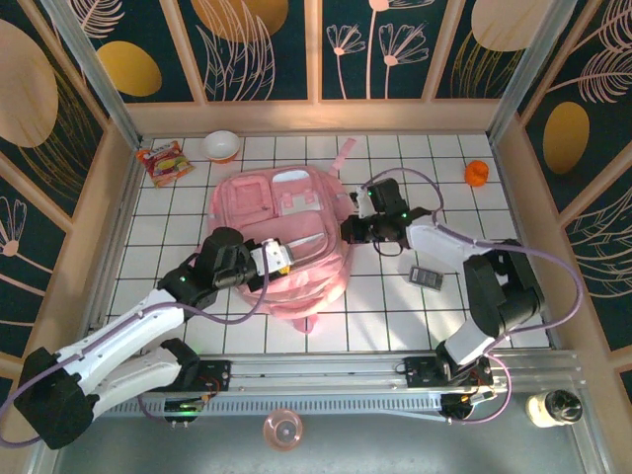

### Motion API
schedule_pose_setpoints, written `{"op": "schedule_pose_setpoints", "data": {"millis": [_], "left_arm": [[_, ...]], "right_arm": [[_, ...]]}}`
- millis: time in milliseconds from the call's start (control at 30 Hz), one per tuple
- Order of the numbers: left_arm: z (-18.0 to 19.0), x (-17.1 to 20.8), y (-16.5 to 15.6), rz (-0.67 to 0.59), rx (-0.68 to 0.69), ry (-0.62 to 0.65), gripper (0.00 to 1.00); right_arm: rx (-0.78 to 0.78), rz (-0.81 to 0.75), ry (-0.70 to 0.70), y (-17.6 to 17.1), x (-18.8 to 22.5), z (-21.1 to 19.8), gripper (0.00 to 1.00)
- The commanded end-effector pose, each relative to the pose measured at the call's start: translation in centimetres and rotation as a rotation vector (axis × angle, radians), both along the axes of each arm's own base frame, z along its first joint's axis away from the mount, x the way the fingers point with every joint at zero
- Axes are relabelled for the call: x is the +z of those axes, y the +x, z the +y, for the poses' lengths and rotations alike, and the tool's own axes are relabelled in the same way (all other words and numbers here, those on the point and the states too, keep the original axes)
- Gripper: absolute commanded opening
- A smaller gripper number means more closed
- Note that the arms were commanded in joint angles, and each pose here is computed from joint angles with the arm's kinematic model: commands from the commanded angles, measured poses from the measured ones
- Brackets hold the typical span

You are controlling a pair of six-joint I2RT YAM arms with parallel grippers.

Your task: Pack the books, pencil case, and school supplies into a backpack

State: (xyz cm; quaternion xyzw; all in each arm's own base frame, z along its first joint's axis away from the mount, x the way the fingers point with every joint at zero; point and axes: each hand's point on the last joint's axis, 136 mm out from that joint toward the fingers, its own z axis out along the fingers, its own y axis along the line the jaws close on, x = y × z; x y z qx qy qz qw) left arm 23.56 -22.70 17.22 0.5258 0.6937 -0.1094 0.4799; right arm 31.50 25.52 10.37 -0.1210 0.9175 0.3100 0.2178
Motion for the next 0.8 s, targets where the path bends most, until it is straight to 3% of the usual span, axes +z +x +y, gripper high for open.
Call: {"op": "schedule_pose_setpoints", "data": {"millis": [0, 100, 233, 367, 433, 567, 767], "left_arm": [[3.8, -0.9, 3.7, -0.038, 0.317, 0.026, 0.35], [3.9, 0.3, 4.0, -0.043, 0.327, -0.020, 0.39], [0.7, 3.7, 1.2, -0.009, 0.107, -0.169, 0.58], [-1.2, 4.8, -1.8, 0.088, -0.065, -0.201, 0.73], [-1.2, 3.6, -3.2, 0.131, -0.133, -0.134, 0.77], [-0.1, -0.2, -3.9, 0.180, -0.143, 0.046, 0.80], [-0.1, -3.5, -2.4, 0.193, -0.077, 0.146, 0.79]], "right_arm": [[-0.046, -0.013, 0.026, -2.6, 1.2, 1.2, 0.00], [-0.046, 0.014, 0.058, -4.6, 1.3, 2.8, 0.00], [-0.007, 0.017, 0.140, -6.4, 3.0, 6.4, 0.00], [0.039, 0.012, 0.214, -7.6, 5.0, 9.6, 0.00], [0.052, 0.008, 0.236, -7.9, 5.6, 10.5, 0.00], [0.069, 0.007, 0.224, -8.2, 5.7, 10.9, 0.00], [0.086, 0.016, 0.222, -8.7, 5.6, 11.1, 0.00]]}}
